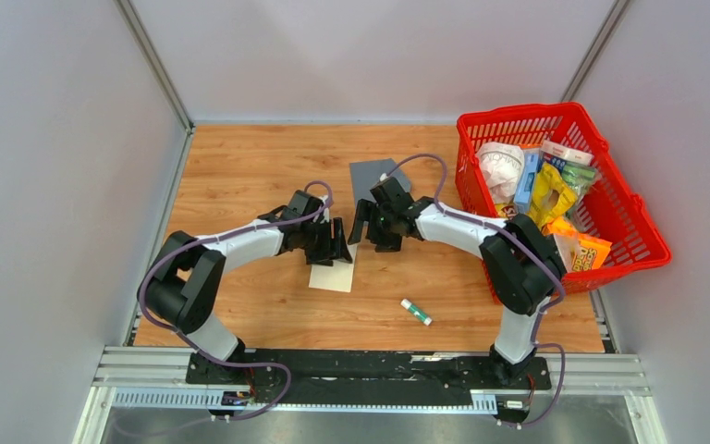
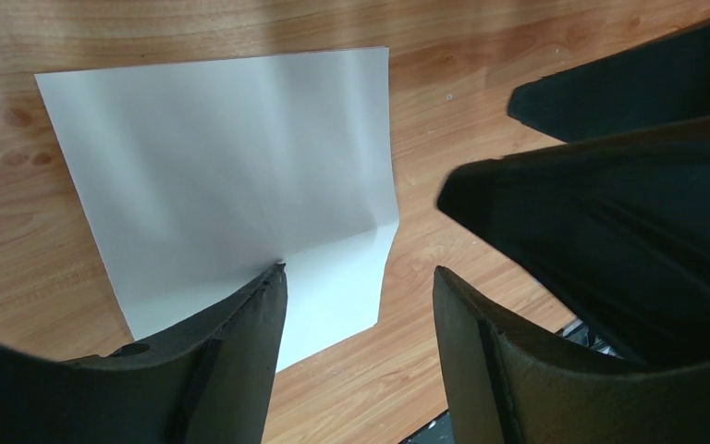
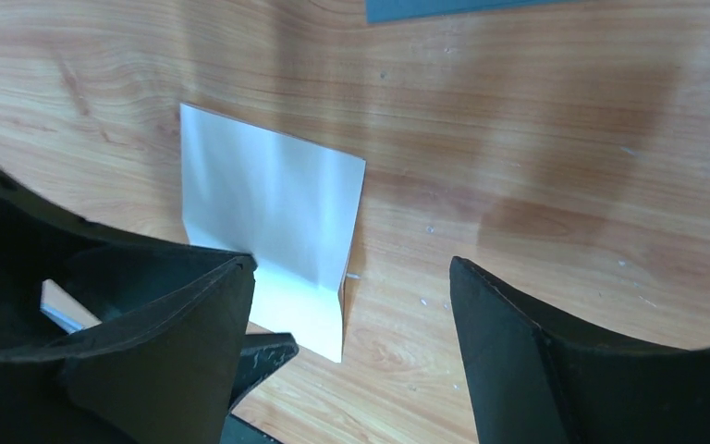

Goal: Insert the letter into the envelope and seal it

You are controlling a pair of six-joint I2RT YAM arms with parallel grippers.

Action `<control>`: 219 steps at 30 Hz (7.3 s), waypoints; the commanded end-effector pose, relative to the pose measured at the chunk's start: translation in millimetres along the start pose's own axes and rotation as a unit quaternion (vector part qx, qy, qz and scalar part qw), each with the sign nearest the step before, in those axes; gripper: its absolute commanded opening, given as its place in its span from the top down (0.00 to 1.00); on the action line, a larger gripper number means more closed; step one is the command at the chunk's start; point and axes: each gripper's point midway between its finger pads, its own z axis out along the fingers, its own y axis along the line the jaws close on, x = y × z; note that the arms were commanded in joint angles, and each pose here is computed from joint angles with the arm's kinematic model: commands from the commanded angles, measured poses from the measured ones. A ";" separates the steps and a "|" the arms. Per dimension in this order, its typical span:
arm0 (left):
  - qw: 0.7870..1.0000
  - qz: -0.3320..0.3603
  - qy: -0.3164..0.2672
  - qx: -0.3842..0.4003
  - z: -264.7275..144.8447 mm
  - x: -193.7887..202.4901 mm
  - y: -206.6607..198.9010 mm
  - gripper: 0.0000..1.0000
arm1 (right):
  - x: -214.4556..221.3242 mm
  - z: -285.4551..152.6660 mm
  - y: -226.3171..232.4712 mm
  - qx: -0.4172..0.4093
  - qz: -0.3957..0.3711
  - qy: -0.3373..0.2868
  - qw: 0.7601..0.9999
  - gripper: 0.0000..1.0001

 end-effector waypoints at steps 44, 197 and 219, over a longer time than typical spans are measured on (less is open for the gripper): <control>1.000 0.021 -0.006 -0.017 -18.7 -16.9 40.2 0.44 | 34.8 33.4 3.5 -0.001 -0.009 0.058 0.998 0.34; 0.953 0.212 -0.200 0.087 -239.9 -35.0 -93.7 0.33 | 35.7 -200.5 139.5 -0.363 -0.219 -0.005 0.905 1.00; 0.925 0.055 -0.257 0.274 -242.7 -48.8 -123.4 0.31 | -26.9 -216.7 186.6 -0.479 -0.021 -0.005 0.878 1.00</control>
